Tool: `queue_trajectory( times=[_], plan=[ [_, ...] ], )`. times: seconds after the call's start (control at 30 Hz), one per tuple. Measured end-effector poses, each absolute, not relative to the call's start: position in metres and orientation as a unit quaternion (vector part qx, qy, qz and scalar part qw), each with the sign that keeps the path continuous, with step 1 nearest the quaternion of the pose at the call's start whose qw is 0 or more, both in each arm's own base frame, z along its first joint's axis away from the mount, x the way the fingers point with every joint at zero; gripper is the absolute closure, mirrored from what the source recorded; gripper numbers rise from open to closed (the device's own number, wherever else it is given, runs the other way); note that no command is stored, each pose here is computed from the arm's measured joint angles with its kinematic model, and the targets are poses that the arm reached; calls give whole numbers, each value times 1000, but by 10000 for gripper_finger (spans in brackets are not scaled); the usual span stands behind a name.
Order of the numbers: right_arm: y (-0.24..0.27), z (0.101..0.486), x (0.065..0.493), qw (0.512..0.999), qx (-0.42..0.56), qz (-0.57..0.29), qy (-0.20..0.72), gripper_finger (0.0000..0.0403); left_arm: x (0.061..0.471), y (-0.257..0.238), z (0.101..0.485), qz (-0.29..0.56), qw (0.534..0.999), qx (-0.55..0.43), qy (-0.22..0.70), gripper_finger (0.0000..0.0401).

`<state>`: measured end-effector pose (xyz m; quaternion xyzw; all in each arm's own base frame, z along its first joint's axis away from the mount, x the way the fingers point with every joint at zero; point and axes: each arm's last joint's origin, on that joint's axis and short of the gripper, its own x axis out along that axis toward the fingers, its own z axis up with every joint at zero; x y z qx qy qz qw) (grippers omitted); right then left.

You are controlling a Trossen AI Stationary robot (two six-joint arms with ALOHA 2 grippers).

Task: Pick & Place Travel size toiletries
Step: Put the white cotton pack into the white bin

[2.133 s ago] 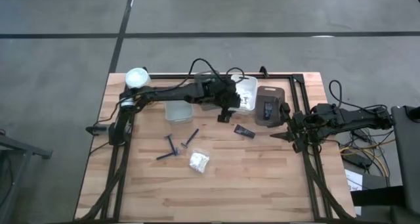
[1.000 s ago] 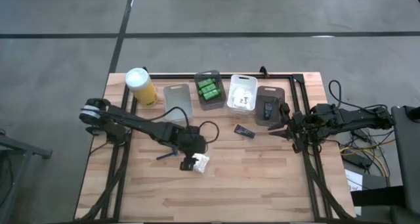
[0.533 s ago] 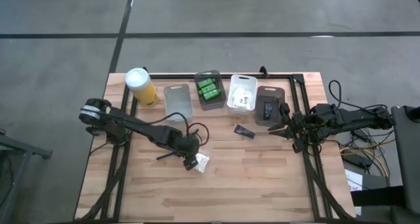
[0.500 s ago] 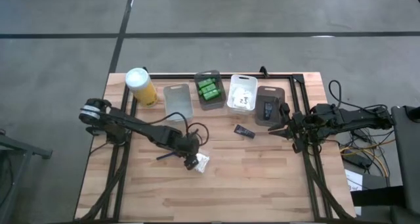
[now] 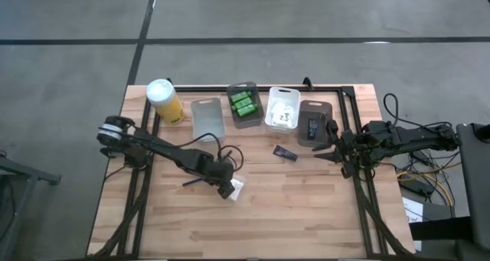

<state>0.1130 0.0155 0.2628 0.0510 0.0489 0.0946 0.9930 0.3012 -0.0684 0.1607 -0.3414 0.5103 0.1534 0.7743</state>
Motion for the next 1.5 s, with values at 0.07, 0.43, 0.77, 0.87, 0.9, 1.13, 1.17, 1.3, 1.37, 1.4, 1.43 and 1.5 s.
queue_trajectory(
  times=[0.07,0.43,0.77,0.87,0.9,1.13,1.17,1.3,1.37,1.4,1.43,1.5],
  plan=[
    [16,263,113,993,51,95,49,306,302,-68,156,164,774,-335,511,128],
    [16,263,113,993,51,95,49,281,305,-68,146,194,780,-308,508,158],
    [16,263,113,993,51,95,49,256,303,-66,142,188,795,-271,508,294],
    [16,263,113,993,51,95,49,250,302,-66,139,185,798,-266,508,331],
    [16,263,113,993,51,95,49,247,302,-66,139,184,799,-264,508,342],
    [16,263,113,993,51,95,49,232,302,-66,139,182,802,-263,505,392],
    [16,263,113,993,51,95,49,230,302,-66,139,181,802,-264,505,392],
    [16,263,113,993,51,95,49,222,302,-66,142,177,803,-267,503,390],
    [16,263,113,993,51,95,49,218,302,-66,146,171,806,-269,499,392],
    [16,263,113,993,51,95,49,216,302,-66,149,166,809,-267,497,392],
    [16,263,113,993,51,95,49,215,302,-66,152,161,811,-265,496,393],
    [16,263,113,993,51,95,49,213,303,-66,160,149,819,-260,489,393]
  ],
)
